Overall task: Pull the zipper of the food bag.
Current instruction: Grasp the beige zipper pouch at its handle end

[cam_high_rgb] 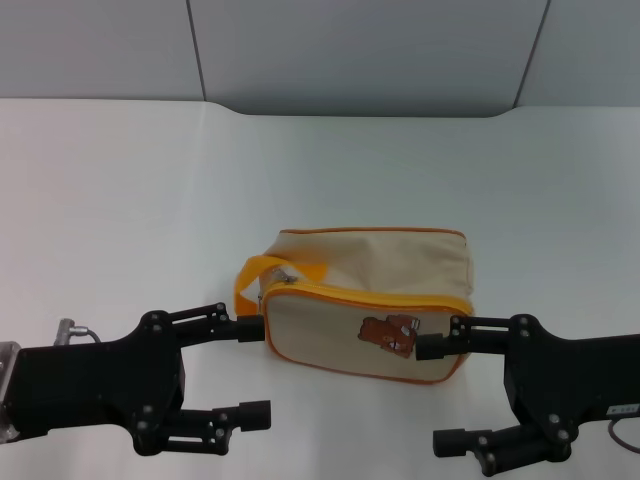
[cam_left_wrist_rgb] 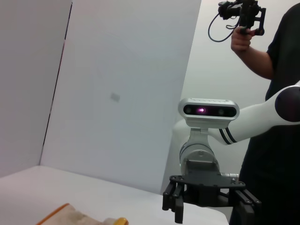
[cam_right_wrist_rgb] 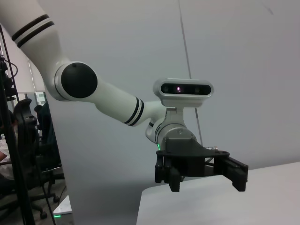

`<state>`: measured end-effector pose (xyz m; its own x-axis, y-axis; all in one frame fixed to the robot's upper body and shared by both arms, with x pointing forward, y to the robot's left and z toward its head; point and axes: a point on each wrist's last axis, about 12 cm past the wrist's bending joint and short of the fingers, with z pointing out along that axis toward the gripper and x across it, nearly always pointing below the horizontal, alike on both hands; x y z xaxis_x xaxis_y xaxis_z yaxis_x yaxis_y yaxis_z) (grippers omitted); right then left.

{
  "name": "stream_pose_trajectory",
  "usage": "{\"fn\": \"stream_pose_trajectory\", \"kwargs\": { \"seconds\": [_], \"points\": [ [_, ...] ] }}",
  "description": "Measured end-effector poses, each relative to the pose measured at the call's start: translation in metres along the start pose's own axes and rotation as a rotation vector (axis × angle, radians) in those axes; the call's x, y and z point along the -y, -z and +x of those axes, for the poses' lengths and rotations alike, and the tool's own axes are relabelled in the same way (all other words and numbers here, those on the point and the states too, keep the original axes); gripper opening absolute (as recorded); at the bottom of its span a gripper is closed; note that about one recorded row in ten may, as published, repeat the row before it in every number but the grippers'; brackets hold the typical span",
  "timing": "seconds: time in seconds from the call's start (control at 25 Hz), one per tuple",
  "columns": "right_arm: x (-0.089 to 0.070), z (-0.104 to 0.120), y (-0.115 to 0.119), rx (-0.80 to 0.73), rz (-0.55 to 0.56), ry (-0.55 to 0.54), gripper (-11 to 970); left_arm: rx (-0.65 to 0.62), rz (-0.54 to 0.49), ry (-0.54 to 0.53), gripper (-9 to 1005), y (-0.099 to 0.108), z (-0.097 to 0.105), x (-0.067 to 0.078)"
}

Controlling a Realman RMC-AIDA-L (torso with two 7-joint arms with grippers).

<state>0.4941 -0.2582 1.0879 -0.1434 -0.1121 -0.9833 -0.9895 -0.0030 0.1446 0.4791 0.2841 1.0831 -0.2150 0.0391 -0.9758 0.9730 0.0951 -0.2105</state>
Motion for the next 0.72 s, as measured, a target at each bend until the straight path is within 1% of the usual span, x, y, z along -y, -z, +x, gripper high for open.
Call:
{"fn": "stream_pose_trajectory", "kwargs": {
  "seconds": [0.24, 0.72],
  "points": [
    [0.001, 0.0041, -0.0046, -0.008, 0.016, -0.002, 834, -0.045, 0.021, 0.01, 837, -0.0009, 0.0023, -0.0004],
    [0.0013, 0.0052, -0.0049, -0.007, 0.023, -0.001, 833, -0.055, 0.011, 0.004, 838, -0.0003, 0.0023, -0.002]
  ]
}}
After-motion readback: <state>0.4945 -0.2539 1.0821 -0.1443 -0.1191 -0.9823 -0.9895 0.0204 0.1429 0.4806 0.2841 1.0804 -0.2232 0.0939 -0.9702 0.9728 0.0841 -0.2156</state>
